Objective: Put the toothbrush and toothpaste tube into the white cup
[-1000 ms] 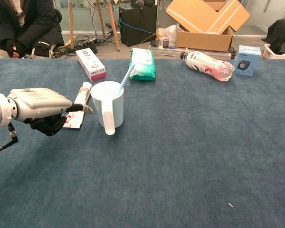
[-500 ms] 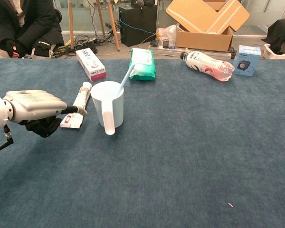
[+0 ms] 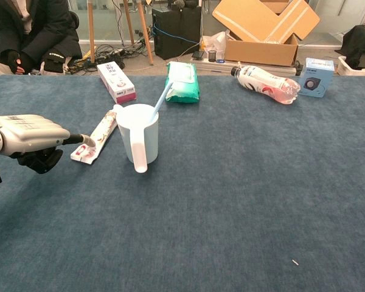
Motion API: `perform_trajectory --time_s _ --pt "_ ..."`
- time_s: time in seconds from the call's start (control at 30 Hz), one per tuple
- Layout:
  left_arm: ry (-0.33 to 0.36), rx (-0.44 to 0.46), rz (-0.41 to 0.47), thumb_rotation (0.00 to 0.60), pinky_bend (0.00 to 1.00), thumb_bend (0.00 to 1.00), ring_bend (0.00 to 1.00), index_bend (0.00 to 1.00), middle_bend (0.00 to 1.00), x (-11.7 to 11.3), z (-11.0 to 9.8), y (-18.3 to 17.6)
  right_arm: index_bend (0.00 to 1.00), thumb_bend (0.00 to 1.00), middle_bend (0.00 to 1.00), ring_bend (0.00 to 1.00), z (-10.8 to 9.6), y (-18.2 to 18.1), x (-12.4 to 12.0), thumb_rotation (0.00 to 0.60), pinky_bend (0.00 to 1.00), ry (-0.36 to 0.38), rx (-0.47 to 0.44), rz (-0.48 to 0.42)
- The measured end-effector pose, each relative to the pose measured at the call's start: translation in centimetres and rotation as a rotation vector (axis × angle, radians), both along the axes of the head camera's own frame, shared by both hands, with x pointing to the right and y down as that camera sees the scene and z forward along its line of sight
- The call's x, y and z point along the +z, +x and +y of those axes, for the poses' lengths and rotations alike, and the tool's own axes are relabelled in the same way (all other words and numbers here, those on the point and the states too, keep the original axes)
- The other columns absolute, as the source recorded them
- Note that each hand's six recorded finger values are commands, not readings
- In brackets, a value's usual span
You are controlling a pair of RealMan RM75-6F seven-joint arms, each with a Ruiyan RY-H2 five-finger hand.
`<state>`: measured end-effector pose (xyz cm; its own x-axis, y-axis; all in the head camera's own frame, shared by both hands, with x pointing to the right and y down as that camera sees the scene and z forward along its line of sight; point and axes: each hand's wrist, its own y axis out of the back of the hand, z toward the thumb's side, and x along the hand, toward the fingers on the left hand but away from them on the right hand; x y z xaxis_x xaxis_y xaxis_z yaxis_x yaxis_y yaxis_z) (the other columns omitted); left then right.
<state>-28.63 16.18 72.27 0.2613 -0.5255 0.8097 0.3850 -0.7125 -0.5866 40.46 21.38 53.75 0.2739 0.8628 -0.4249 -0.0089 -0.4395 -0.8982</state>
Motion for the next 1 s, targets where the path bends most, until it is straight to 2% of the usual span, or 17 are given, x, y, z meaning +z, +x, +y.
perform_trajectory --time_s 0.43,0.73,1.0 --pt "0.012 -0.015 -0.048 0.6 0.75 0.84 0.8 0.06 1.0 0.3 -0.5 -1.7 0.04 0.0 0.11 0.06 0.0 0.0 0.0 0.6 0.42 0.001 -0.001 -0.001" --pt "0.029 -0.065 -0.105 0.6 0.75 0.84 0.8 0.06 1.0 1.0 -1.5 -3.9 0.04 0.0 0.11 0.06 0.0 0.0 0.0 0.6 0.42 0.0 0.0 0.001" --pt "0.065 -0.13 -0.051 0.6 0.72 0.83 0.75 0.07 0.98 -0.8 -2.2 -4.4 0.04 0.0 0.11 0.06 0.1 -0.1 0.2 0.6 0.42 -0.005 -0.005 0.006"
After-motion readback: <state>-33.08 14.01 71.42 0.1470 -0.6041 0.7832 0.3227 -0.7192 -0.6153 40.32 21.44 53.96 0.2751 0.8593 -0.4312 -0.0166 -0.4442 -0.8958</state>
